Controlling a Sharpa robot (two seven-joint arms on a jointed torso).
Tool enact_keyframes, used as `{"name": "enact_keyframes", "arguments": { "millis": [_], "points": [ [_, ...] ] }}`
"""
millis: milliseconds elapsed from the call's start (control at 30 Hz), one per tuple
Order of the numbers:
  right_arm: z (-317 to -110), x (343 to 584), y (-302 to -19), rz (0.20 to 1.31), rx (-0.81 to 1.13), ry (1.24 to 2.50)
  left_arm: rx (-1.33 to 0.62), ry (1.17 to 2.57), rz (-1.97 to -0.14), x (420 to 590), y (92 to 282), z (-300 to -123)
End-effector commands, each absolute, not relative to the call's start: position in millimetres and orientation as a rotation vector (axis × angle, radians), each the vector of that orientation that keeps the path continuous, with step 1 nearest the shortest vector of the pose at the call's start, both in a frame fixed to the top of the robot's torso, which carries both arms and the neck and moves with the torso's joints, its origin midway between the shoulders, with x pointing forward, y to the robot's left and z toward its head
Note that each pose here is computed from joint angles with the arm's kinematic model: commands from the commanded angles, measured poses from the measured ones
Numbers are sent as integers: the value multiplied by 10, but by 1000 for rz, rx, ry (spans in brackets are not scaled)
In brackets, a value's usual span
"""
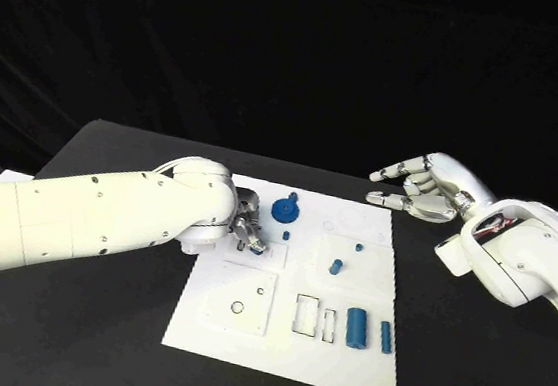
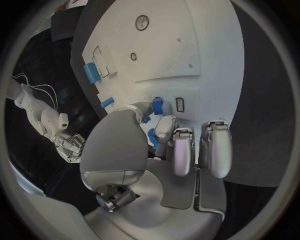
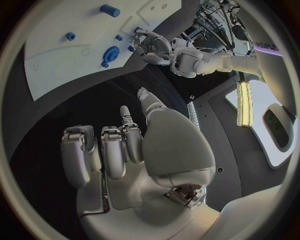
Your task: Assemble the parts on the task board
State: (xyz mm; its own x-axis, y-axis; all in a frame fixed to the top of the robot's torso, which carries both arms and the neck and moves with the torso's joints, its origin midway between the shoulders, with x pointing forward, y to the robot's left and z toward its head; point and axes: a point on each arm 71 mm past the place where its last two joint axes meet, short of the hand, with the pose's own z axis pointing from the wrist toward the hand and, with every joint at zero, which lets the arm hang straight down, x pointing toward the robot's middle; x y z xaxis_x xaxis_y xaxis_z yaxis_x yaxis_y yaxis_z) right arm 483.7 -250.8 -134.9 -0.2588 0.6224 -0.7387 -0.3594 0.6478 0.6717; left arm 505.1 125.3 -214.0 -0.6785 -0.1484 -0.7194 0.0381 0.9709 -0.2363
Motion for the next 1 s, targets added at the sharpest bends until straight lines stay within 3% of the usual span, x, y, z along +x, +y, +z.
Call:
{"name": "enact_keyframes", "arguments": {
  "millis": [33,1000],
  "points": [
    [-1357,4829,-2493,957,210,1588,-33,2349,-266,5005,1245,-2220],
    [-1360,4825,-2501,952,212,1595,-48,2417,-258,5077,1167,-2310]
  ]
}}
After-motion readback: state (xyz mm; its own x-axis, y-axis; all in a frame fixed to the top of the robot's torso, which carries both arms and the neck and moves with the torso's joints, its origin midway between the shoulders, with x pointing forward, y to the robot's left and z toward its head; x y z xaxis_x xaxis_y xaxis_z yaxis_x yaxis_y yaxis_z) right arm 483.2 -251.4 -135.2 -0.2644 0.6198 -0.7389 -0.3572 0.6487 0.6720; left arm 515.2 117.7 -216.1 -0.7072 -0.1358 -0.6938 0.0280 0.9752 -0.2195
